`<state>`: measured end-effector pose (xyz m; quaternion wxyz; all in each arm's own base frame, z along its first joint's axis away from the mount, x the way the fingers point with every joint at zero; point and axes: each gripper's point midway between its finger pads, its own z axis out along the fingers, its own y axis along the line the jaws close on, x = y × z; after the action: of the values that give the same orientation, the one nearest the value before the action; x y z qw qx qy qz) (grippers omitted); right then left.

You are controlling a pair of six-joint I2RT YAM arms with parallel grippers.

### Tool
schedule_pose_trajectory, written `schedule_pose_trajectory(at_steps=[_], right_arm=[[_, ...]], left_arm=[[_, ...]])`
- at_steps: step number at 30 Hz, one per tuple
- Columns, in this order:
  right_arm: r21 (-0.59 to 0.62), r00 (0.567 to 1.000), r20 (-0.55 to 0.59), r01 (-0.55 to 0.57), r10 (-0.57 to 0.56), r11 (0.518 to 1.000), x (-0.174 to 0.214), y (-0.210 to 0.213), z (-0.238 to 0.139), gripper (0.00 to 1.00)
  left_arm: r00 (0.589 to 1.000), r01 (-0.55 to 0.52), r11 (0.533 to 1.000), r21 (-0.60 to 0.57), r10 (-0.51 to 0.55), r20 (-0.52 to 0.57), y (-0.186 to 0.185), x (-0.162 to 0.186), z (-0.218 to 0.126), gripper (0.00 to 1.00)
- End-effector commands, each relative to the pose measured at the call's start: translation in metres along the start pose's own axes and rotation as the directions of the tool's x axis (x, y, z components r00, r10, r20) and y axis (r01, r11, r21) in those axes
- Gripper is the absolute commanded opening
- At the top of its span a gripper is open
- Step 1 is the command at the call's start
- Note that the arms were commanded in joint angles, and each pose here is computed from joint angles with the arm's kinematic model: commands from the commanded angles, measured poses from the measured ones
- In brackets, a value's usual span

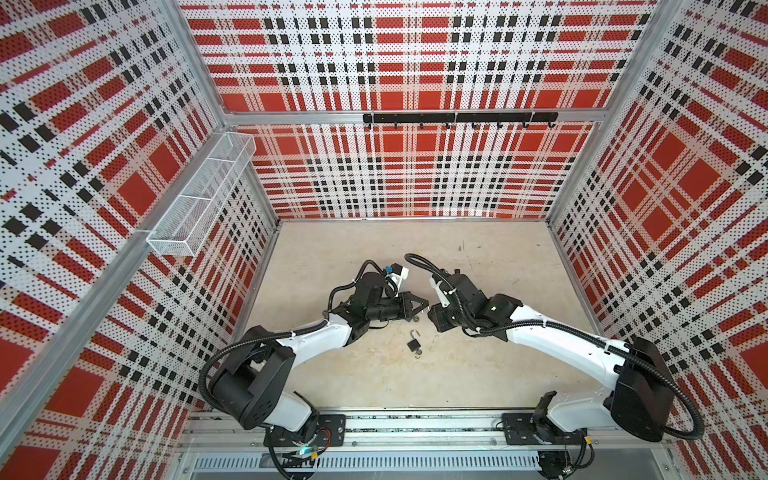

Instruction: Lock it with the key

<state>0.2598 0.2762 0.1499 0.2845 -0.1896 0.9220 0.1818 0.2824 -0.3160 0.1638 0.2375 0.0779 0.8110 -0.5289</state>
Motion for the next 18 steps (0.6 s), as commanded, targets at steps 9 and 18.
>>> schedule_pose_trajectory(at_steps=[9, 18], right_arm=[[-0.283, 0.954, 0.293, 0.027, 0.059, 0.959, -0.047, 0.037, -0.049, 0.62], [-0.302, 0.904, 0.426, 0.104, 0.036, 0.948, -0.066, 0.022, -0.072, 0.63]], left_arm=[[0.957, 0.060, 0.998, 0.014, -0.061, 0.283, -0.020, -0.051, -0.032, 0.00], [0.912, 0.075, 0.995, 0.070, -0.097, 0.399, -0.056, -0.075, -0.051, 0.00]])
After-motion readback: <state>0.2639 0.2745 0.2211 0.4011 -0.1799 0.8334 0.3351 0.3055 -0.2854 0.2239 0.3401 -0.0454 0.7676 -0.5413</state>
